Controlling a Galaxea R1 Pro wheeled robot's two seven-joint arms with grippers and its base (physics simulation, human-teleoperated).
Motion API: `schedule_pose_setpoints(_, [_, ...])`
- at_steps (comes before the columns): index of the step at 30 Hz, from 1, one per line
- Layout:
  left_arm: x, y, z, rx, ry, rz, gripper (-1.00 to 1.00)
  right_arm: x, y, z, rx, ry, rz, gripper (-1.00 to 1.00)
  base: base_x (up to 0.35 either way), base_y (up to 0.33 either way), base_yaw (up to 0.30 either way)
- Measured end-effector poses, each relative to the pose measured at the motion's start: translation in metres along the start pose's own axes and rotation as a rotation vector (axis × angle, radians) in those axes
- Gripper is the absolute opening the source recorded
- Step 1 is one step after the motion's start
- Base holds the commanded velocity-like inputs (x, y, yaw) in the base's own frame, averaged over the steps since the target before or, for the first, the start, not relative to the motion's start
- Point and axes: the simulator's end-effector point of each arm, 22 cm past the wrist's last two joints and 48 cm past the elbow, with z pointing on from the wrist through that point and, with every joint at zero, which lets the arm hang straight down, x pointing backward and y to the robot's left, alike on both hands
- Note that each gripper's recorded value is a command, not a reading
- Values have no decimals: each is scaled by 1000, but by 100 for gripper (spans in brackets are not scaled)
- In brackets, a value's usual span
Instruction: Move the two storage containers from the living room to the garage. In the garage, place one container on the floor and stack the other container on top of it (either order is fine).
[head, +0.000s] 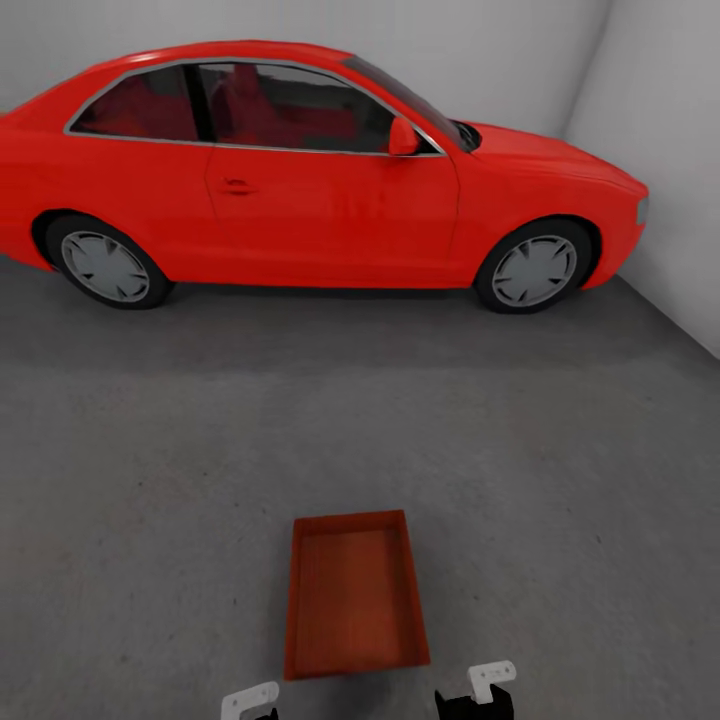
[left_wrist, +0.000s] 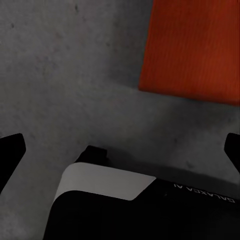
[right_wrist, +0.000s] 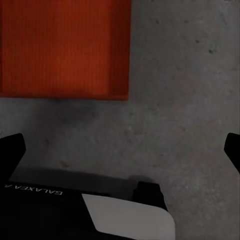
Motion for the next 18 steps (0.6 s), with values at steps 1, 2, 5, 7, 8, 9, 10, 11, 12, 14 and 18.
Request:
schedule_pose_setpoints(1, [-1, 0, -2, 1, -1, 0, 100, -1, 0, -2, 0, -2, 0, 100, 0, 0, 0])
schedule_pose_setpoints(2, [-2, 0, -3, 1, -3, -1, 100, -2, 0, -3, 0, -3, 0, 100, 0, 0, 0])
schedule_pose_setpoints(5, [-5, -1, -8, 2, -7, -2, 100, -5, 0, -8, 0, -8, -1, 100, 0, 0, 0])
schedule_pose_setpoints(7, [-7, 0, -11, 3, -10, -2, 100, -8, 0, -10, 0, -11, -1, 100, 0, 0, 0])
schedule_pose_setpoints(8, [-7, 0, -12, 3, -12, -2, 100, -9, 0, -12, 0, -12, -1, 100, 0, 0, 0])
schedule_pose_setpoints(9, [-8, 0, -14, 4, -13, -3, 100, -10, 0, -13, 1, -14, -1, 100, 0, 0, 0])
schedule_pose_setpoints(10, [-9, 0, -15, 4, -15, -3, 100, -11, 1, -15, 1, -15, -1, 100, 0, 0, 0])
schedule_pose_setpoints(11, [-10, 0, -17, 4, -16, -3, 100, -12, 1, -16, 1, -17, -2, 100, 0, 0, 0])
schedule_pose_setpoints(12, [-11, 0, -18, 5, -18, -3, 100, -13, 1, -18, 0, -18, -2, 100, 0, 0, 0])
schedule_pose_setpoints(14, [-13, 0, -21, 5, -20, -4, 100, -15, 1, -21, 1, -21, -2, 100, 0, 0, 0])
schedule_pose_setpoints(18, [-16, -1, -27, 7, -26, -5, 100, -19, 1, -27, 1, -27, -2, 100, 0, 0, 0])
